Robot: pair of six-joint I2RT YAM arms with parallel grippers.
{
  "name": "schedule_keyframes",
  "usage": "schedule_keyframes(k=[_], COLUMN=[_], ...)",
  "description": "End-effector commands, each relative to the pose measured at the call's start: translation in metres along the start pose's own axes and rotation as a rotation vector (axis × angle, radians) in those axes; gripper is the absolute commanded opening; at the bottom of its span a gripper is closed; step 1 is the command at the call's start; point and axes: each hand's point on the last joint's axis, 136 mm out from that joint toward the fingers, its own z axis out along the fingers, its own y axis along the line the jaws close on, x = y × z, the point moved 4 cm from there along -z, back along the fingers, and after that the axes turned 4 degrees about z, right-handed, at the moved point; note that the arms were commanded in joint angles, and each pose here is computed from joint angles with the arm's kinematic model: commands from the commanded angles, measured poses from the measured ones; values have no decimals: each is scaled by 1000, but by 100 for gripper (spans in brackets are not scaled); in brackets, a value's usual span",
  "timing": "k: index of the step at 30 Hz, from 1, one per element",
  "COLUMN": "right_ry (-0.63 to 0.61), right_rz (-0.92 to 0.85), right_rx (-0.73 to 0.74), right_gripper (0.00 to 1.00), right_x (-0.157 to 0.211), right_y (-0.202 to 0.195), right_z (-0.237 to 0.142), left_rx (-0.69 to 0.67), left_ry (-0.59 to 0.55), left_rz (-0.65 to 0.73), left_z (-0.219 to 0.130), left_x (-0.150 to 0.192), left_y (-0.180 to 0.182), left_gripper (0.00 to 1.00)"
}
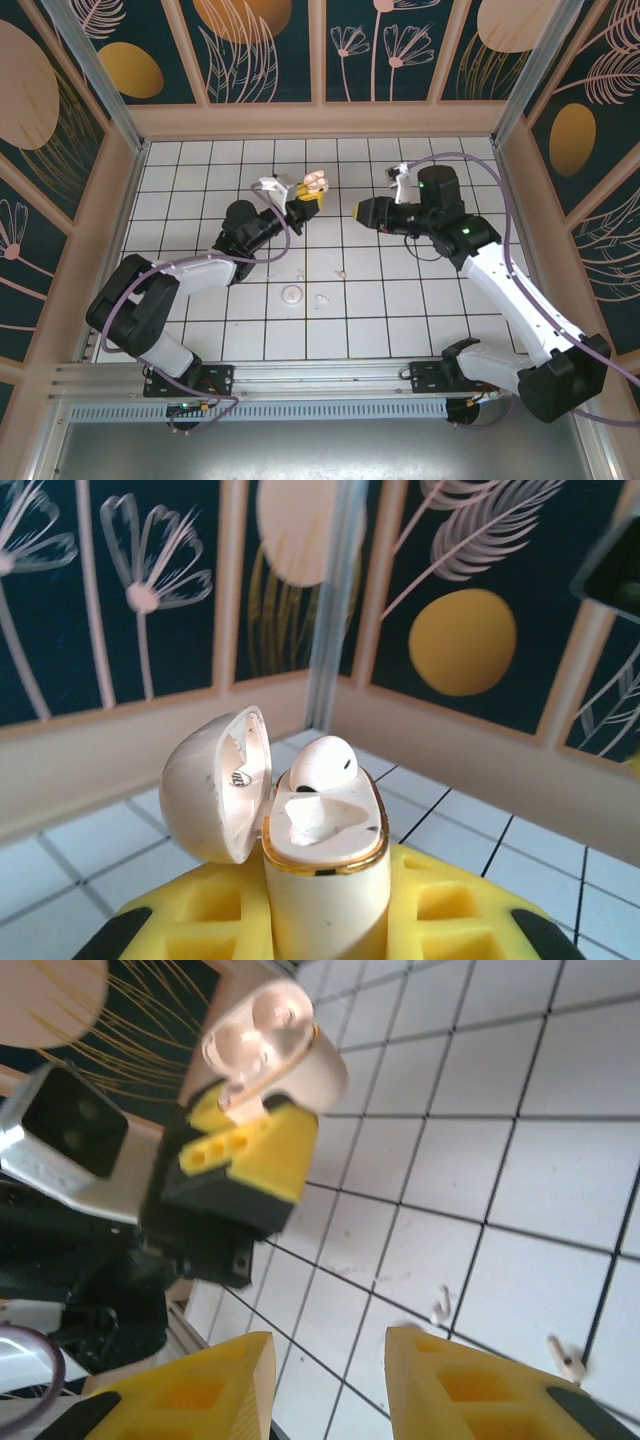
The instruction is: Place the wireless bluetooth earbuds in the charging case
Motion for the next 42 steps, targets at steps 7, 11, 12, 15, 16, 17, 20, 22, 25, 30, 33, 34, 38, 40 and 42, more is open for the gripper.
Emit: schedule_keyframes(k=[7,11,12,15,16,17,20,22,25,30,33,34,38,40,42], right_ry=[144,167,174,212,226,241,271,285,306,326,334,337,352,356,362], right_rz=[397,477,480,470,462,454,430,421,408,399,393,391,388,388,388], right_rx=[383,454,474,537,553,568,597,605,622,626,634,640,638,632,635], right_gripper=[34,35,35,38,39,39,39,39,39,38,37,37,36,36,34], right_x=[81,103,106,112,113,114,114,113,112,107,105,104,102,102,102], right_y=[-52,-79,-85,-101,-105,-109,-116,-120,-126,-135,-139,-141,-144,-144,-146], right_z=[37,52,57,70,74,79,92,100,110,122,126,127,133,137,139], left_rx=[-125,-144,-152,-159,-161,-158,-158,-156,-160,-164,-172,-172,-169,-169,-164], left_ry=[97,108,106,109,113,114,115,116,114,113,114,116,117,126,132], left_rz=[-160,-192,-194,-190,-192,-190,-193,-194,-198,-195,-193,-192,-191,-195,-194], left_z=[-25,-30,-31,-32,-33,-32,-33,-34,-34,-35,-35,-34,-33,-32,-31], left_x=[23,27,26,25,26,25,25,25,24,24,24,24,25,26,28], left_y=[20,20,21,21,21,21,21,20,20,20,22,21,22,23,22], left_gripper=[14,14,14,14,14,14,14,14,14,14,14,14,14,14,14])
